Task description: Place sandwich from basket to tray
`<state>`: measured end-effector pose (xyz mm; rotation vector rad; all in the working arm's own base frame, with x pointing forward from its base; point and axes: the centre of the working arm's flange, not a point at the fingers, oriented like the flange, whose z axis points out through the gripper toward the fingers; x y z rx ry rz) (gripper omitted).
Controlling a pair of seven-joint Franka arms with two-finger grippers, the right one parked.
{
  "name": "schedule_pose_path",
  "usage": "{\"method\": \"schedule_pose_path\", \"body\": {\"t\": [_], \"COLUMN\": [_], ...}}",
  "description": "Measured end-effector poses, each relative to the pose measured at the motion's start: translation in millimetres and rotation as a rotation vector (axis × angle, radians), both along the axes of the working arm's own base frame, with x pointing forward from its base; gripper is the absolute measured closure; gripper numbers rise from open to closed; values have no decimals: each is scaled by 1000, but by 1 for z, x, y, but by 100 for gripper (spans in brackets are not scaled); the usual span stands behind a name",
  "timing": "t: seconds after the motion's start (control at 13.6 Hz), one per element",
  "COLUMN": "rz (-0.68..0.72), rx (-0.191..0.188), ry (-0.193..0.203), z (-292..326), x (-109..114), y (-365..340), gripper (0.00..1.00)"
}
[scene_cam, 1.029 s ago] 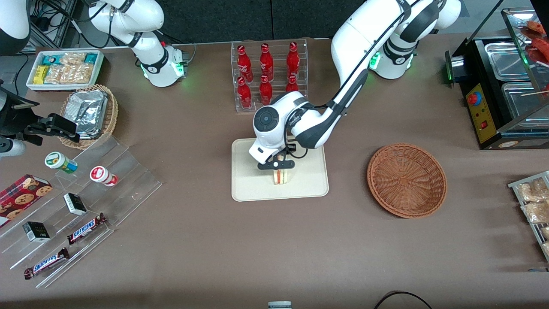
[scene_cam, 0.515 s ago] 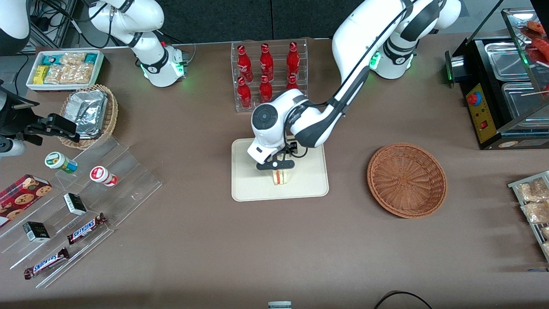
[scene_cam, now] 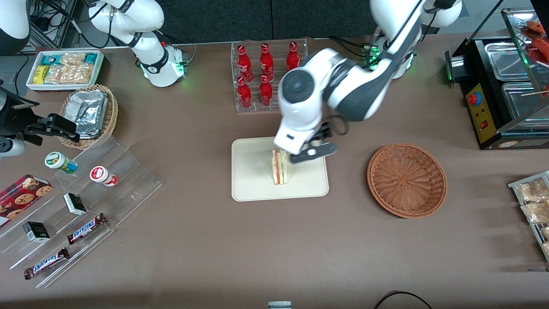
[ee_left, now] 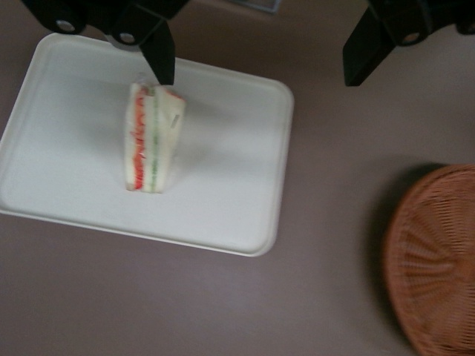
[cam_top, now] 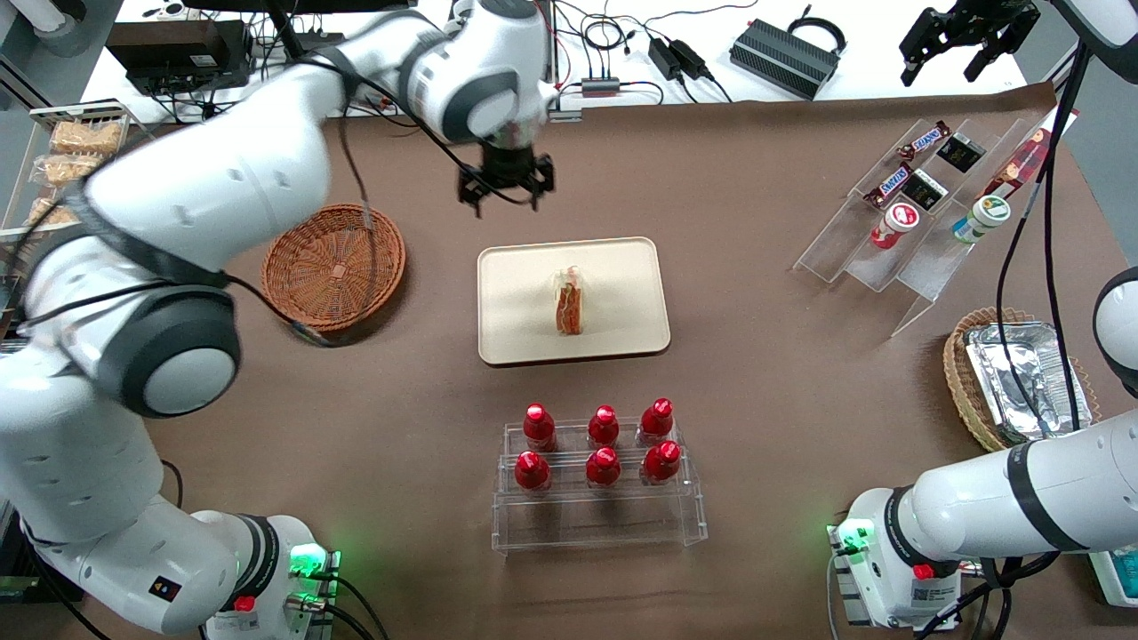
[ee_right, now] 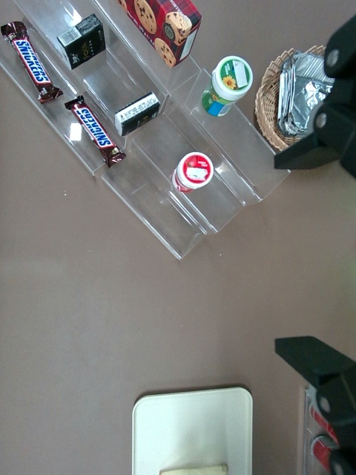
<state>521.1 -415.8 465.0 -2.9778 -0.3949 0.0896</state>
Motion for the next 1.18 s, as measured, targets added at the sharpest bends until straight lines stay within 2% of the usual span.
{"method": "schedule_pose_path", "body": {"t": [0.07, 0.29, 0.51, 0.66, 0.81, 0.96, 1.18], "rz": [19, 23, -2, -37, -55, -110, -163], "rx": [9, 19, -22, -35, -43, -63, -88], "ry": [0, 33, 61, 79, 94, 125, 157], "z": [23, 77, 125, 149, 159, 161, 171], "x": [5, 17, 17, 14, 15, 16, 7], "y": [25, 102, 172, 219, 262, 297, 337], "gripper": [0, 0, 0, 0, 0, 0, 0]}}
